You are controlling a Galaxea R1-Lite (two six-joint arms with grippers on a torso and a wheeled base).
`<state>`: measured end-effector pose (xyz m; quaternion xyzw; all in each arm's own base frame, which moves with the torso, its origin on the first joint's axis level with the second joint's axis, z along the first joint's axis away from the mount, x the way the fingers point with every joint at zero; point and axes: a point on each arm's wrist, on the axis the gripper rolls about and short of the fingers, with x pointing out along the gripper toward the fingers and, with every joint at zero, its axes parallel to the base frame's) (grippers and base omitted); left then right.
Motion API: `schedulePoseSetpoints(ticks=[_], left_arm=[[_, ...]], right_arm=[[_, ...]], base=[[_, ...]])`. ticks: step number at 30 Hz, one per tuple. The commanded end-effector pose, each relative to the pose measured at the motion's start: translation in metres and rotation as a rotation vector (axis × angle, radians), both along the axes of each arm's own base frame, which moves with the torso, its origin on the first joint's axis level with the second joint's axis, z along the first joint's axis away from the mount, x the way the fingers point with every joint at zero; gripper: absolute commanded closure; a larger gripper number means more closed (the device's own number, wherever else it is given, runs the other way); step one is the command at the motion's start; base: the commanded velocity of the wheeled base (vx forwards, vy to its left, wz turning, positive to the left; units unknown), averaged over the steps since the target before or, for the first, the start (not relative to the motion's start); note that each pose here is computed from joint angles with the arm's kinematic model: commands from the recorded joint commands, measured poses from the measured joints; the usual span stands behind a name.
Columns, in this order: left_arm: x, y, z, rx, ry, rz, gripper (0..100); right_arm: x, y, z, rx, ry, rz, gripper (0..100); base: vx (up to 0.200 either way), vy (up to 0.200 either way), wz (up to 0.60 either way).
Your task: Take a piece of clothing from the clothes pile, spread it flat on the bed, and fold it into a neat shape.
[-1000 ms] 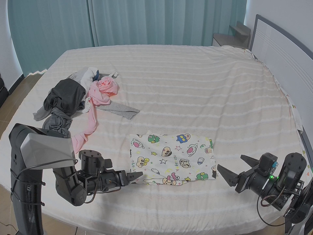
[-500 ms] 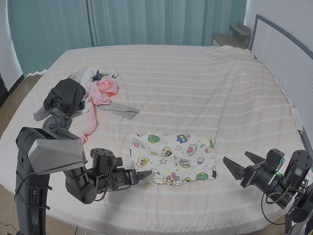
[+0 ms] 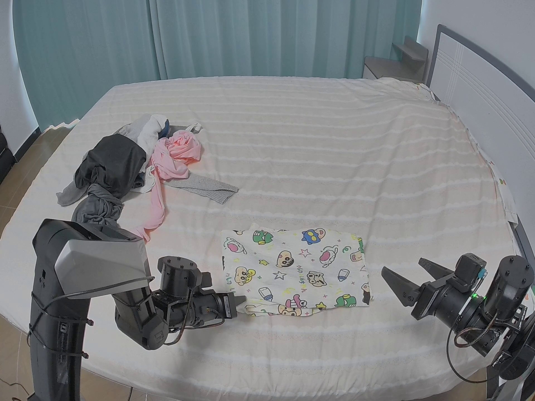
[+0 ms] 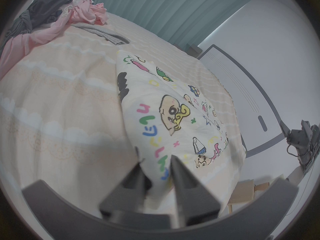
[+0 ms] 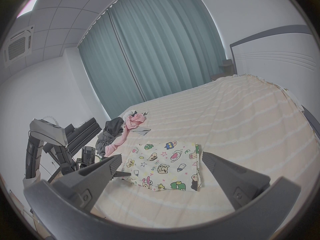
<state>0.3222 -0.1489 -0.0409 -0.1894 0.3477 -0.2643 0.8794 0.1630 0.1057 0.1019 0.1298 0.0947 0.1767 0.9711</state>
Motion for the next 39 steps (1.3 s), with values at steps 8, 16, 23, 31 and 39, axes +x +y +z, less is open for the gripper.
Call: schedulePoseSetpoints(ticks=[8, 16, 23, 31, 39], left_arm=[[-0.016, 0.011, -0.009, 0.097, 0.007, -0.049, 100], [-0.026, 0.021, -0.013, 0.136, 0.023, -0.057, 100], [-0.026, 0.036, -0.005, 0.131, 0.016, -0.013, 100], [-0.041, 0.062, -0.002, 0.132, 0.041, 0.045, 100], [-0.061, 0.103, -0.004, 0.143, 0.041, 0.11, 100]], right_arm=[[0.0, -0.002, -0.007, 0.004, 0.044, -0.013, 0], [0.001, -0.002, -0.009, 0.003, 0.053, -0.018, 0], [0.002, -0.004, -0.009, 0.004, 0.052, -0.032, 0], [0.003, -0.005, -0.009, 0.005, 0.054, -0.037, 0], [0.003, -0.006, -0.008, 0.007, 0.051, -0.038, 0]], base=[[0.0, 0.0, 0.0], [0.0, 0.0, 0.0], [0.0, 0.0, 0.0], [0.0, 0.0, 0.0], [0.0, 0.0, 0.0]])
